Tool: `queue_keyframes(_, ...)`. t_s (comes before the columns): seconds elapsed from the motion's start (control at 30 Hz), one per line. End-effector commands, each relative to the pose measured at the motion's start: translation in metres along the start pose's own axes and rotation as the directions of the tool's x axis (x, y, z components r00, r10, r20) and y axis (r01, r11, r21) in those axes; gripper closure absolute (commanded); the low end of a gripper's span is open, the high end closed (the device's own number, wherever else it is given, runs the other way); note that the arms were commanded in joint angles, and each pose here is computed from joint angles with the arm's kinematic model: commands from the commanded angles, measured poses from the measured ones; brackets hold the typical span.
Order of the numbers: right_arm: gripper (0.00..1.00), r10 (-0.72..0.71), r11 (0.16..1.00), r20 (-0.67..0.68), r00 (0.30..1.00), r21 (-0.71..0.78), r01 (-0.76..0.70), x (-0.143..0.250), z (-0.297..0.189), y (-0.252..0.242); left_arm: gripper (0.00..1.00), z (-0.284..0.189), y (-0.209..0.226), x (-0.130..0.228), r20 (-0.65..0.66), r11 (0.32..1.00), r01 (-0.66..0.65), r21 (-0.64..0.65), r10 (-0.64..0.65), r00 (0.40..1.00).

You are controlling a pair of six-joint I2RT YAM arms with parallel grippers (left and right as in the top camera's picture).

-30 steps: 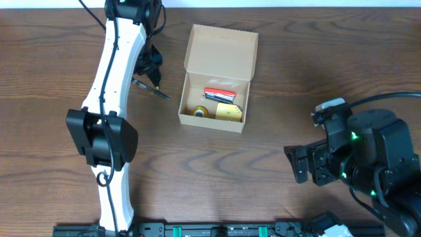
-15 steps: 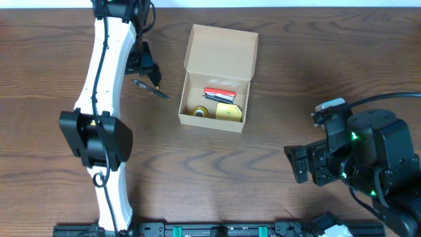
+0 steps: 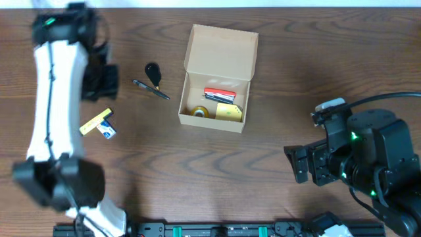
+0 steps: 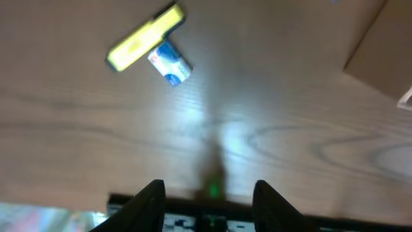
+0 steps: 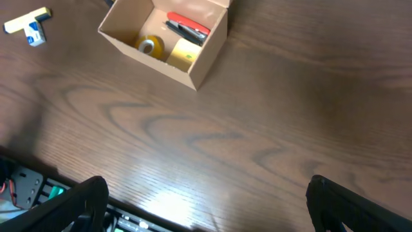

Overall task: Pack container
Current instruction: 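Withdraw the left gripper and move it toward the small staple box, then lower the left gripper onto the blue-and-white staple box and grasp it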

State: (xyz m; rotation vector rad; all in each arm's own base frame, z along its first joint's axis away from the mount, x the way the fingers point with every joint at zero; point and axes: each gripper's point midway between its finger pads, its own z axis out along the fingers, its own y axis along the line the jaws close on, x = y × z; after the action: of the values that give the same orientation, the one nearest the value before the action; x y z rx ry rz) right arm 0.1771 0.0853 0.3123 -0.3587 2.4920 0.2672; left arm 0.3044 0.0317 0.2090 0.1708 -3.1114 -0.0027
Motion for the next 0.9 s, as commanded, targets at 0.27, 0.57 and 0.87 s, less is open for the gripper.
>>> queue_keyframes(0.27,0.01,-0.005,1.0,0.015,1.0,0.013,0.005,-0.003,-0.003,-0.003,0.42,0.021,0.015,0.081,0.058,0.998,0.061,0.029,-0.063,0.996)
queue_keyframes(0.57,0.01,-0.005,1.0,0.015,1.0,0.013,0.005,-0.003,-0.003,-0.003,0.42,0.084,0.014,0.059,0.102,0.941,0.328,0.077,-0.335,0.937)
queue_keyframes(0.87,0.01,-0.005,1.0,0.015,1.0,0.013,0.005,-0.003,-0.003,-0.003,0.42,0.136,0.021,0.035,0.206,0.879,0.464,0.107,-0.477,0.855)
